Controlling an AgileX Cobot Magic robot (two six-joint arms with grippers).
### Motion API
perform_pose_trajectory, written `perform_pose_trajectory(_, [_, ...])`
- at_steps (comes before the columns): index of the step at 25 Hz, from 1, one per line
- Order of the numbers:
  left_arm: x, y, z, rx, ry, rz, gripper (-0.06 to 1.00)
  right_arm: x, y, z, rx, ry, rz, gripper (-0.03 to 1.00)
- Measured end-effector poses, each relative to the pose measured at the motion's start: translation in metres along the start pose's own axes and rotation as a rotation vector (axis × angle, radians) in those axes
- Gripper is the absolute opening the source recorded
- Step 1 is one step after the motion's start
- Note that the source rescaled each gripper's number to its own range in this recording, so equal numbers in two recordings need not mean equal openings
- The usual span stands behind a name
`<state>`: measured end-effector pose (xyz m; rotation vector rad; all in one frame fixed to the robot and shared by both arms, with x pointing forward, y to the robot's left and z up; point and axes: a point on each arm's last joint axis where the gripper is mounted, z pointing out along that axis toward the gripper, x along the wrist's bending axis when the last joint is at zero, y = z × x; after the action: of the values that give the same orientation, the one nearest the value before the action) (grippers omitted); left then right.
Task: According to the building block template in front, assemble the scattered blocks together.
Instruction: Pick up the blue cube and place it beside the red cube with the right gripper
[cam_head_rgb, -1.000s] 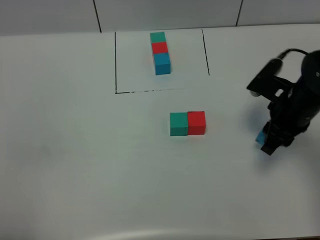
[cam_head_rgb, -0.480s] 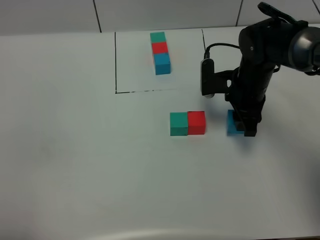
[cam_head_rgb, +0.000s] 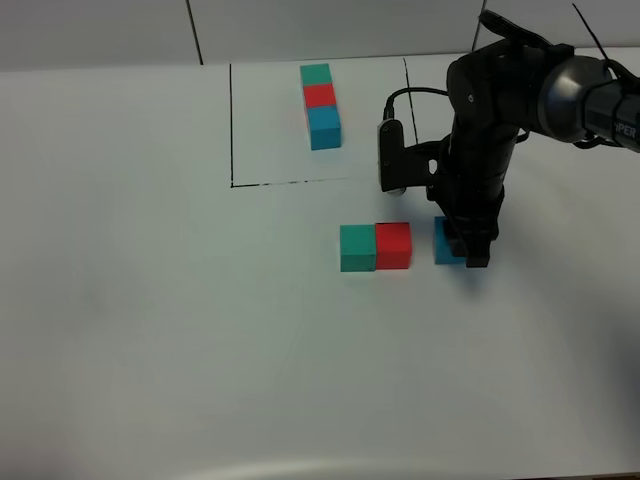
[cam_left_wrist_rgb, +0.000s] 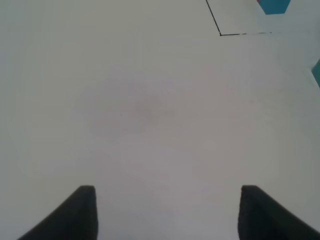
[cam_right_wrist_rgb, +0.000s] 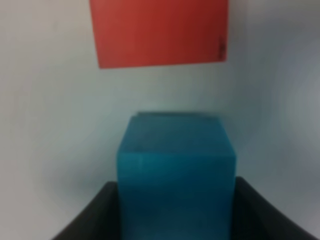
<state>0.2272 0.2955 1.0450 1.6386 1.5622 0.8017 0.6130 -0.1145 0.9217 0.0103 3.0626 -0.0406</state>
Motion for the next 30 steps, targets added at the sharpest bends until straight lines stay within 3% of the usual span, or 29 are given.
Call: perform_pose_trajectory(30, [0.000, 0.000, 0.000, 0.000, 0.000, 0.000, 0.30, 0.003, 0.020, 0.007, -0.067, -0.016, -0.001, 0.01])
